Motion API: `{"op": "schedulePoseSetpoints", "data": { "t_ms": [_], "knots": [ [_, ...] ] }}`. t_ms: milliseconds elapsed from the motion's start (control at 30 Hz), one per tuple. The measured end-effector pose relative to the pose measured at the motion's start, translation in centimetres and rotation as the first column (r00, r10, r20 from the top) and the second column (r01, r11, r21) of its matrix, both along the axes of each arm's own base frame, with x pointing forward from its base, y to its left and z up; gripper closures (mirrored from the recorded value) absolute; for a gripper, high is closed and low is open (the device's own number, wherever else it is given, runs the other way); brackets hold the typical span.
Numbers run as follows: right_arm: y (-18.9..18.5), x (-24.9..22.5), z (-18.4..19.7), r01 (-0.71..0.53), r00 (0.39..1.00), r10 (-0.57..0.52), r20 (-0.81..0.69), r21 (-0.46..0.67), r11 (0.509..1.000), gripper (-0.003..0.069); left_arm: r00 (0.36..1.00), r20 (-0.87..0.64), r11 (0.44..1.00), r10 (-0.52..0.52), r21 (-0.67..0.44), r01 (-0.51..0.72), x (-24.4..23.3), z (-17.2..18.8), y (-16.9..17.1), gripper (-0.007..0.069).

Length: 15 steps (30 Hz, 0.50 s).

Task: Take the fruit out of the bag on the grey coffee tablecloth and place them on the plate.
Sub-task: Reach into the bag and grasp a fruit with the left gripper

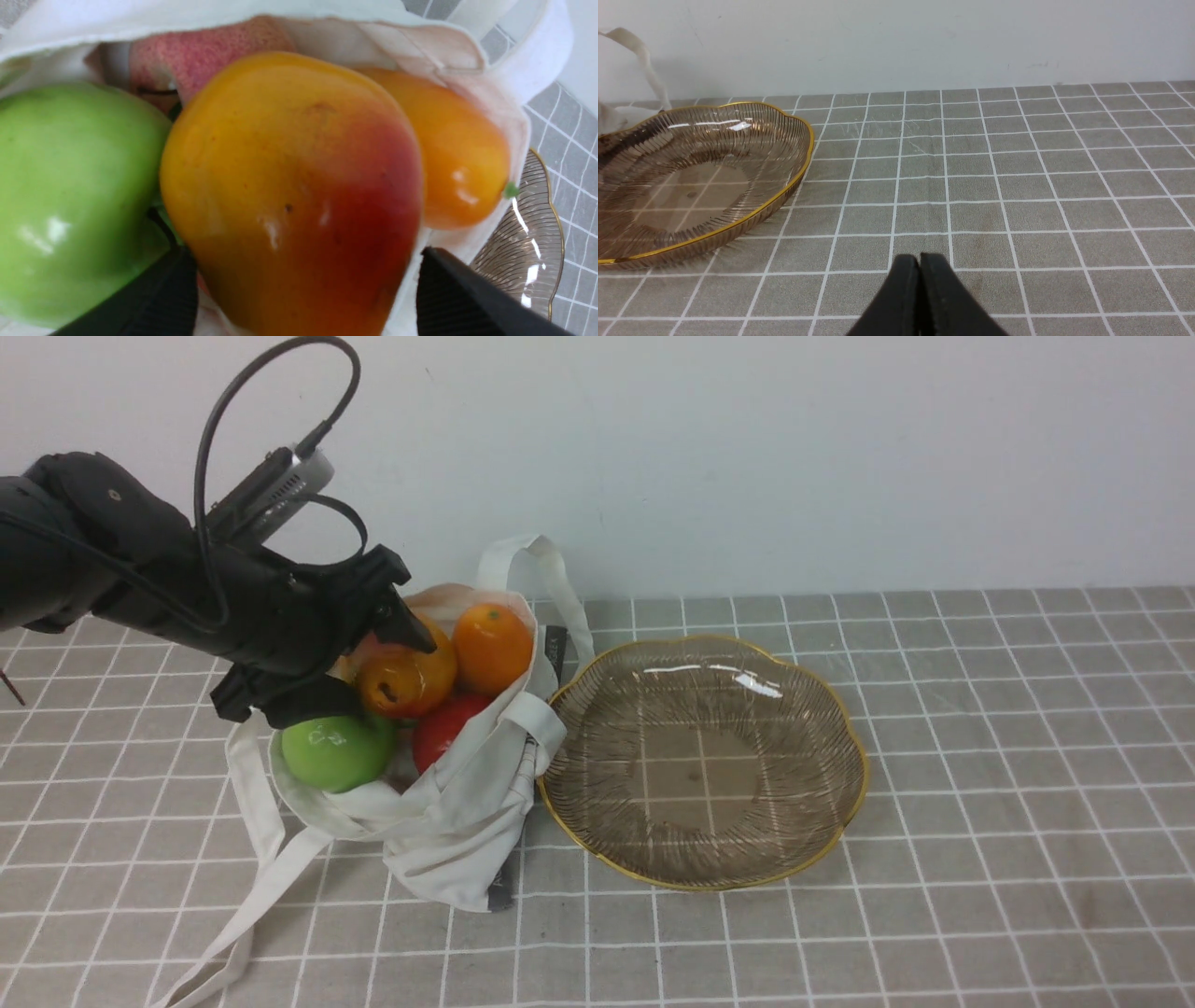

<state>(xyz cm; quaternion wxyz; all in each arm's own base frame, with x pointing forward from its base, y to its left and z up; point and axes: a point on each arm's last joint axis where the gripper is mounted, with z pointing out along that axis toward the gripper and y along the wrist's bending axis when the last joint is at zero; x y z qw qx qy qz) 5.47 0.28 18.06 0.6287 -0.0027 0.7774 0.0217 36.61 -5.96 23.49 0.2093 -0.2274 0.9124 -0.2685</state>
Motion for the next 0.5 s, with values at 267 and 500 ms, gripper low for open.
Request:
{"op": "schedulePoseSetpoints", "data": {
  "t_ms": [267,500],
  "knots": [
    [0.0,0.0,0.0,0.000,1.000,0.000,0.000,0.000,1.000,0.0674,0.999,-0.048,0.999,0.015,-0.044,-0.017,0.4,-1.4,-0.3,0.0162],
    [0.0,0.0,0.0,0.000,1.000,0.000,0.000,0.000,1.000,0.0674,0.999,-0.043,0.999,0.003,-0.038,-0.004,0.4,-1.4,-0.3,0.0169]
  ]
}}
